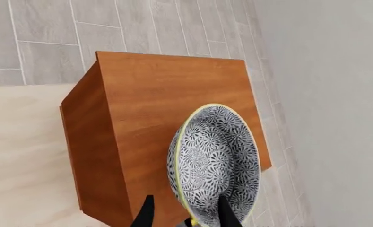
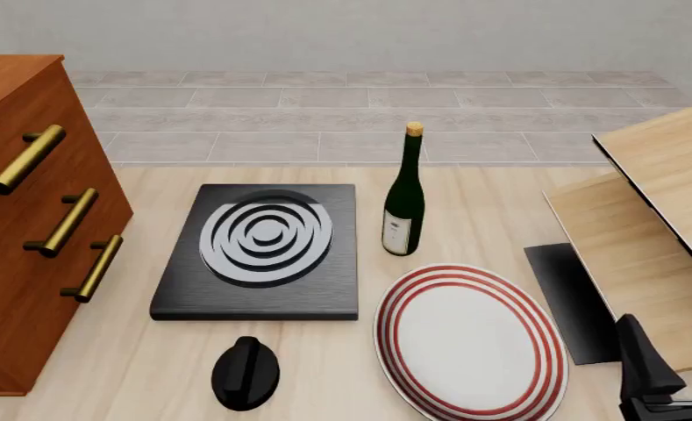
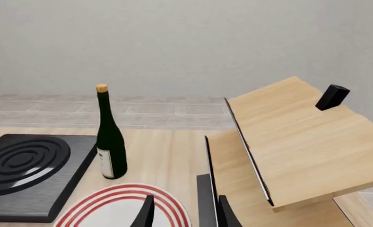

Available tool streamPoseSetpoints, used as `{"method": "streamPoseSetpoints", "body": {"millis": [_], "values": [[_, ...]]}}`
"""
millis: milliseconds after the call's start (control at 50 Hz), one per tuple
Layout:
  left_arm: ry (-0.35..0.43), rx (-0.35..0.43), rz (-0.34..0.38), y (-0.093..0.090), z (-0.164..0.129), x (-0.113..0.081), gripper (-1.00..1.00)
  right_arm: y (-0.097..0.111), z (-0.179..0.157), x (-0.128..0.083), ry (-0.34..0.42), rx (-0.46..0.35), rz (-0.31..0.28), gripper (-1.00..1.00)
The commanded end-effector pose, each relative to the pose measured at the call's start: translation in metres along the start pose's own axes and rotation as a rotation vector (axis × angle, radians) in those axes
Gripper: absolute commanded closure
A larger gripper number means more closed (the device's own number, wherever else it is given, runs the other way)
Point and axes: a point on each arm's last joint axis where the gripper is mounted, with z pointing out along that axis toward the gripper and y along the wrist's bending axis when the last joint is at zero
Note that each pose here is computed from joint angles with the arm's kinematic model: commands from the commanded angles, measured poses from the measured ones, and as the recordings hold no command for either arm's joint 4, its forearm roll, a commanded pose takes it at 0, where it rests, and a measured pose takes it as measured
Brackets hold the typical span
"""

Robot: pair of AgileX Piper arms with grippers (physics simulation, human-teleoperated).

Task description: Put the bowl on the top of the cabinet.

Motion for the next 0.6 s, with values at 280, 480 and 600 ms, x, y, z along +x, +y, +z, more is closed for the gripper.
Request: {"method": "streamPoseSetpoints", "body": {"millis": [280, 480, 600], "values": [[-0.064, 0.2, -0.006, 0.013, -0.1, 0.021, -1.0, 0.0, 0.0, 0.0, 0.0, -0.002, -0.001, -1.0], [-0.075, 0.273, 0.005, 0.027, -0.13, 0.032, -1.0, 0.0, 0.0, 0.0, -0.002, 0.001, 0.004, -1.0], [-0.07, 0.311, 0.027, 0.034, -0.141, 0.037, -1.0, 0.0, 0.0, 0.0, -0.002, 0.002, 0.006, -1.0]]}}
